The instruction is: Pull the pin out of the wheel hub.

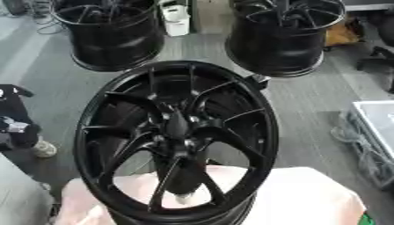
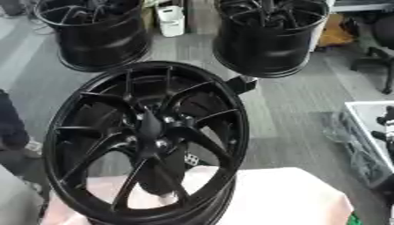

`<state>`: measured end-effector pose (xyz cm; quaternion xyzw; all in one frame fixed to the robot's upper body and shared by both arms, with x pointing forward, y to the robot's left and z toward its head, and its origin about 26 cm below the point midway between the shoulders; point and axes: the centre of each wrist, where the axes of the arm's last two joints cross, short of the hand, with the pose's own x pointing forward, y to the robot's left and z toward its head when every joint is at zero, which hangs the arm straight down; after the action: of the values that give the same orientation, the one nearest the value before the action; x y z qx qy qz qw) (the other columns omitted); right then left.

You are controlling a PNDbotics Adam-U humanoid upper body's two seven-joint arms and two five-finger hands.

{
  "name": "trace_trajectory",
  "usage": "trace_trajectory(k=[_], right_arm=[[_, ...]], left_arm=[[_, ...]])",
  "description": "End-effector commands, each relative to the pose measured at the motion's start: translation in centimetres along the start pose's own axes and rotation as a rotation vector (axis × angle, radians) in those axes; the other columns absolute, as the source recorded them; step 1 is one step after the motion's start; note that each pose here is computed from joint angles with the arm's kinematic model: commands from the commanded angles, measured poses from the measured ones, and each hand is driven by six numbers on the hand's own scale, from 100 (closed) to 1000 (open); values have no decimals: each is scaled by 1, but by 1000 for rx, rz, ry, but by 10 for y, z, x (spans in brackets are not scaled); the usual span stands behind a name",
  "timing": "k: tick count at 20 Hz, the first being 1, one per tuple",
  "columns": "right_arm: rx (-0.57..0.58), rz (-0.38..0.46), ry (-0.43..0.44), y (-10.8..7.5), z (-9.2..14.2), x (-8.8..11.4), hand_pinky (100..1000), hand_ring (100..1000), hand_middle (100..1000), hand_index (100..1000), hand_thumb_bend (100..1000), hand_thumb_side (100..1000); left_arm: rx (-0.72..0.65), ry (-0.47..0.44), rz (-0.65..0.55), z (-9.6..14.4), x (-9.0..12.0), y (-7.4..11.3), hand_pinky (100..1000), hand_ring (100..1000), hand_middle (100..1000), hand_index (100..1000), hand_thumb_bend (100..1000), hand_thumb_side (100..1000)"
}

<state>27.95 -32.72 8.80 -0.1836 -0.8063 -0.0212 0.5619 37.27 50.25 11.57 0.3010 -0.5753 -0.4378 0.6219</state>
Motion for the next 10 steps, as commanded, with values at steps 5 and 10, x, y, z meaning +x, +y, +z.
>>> trace_trajectory(k=[5,10], right_arm=[[-9,-6,-31,-2,-3,7,722,814,835,961,100,696],[-12,-18,-31,0,-3,7,722,814,835,961,100,699]], left_arm=[[290,-355,448,37,57,-9,533,614,742,805,806,582],[348,-385,776,70,95,-64,532,604,717,791,792,597]])
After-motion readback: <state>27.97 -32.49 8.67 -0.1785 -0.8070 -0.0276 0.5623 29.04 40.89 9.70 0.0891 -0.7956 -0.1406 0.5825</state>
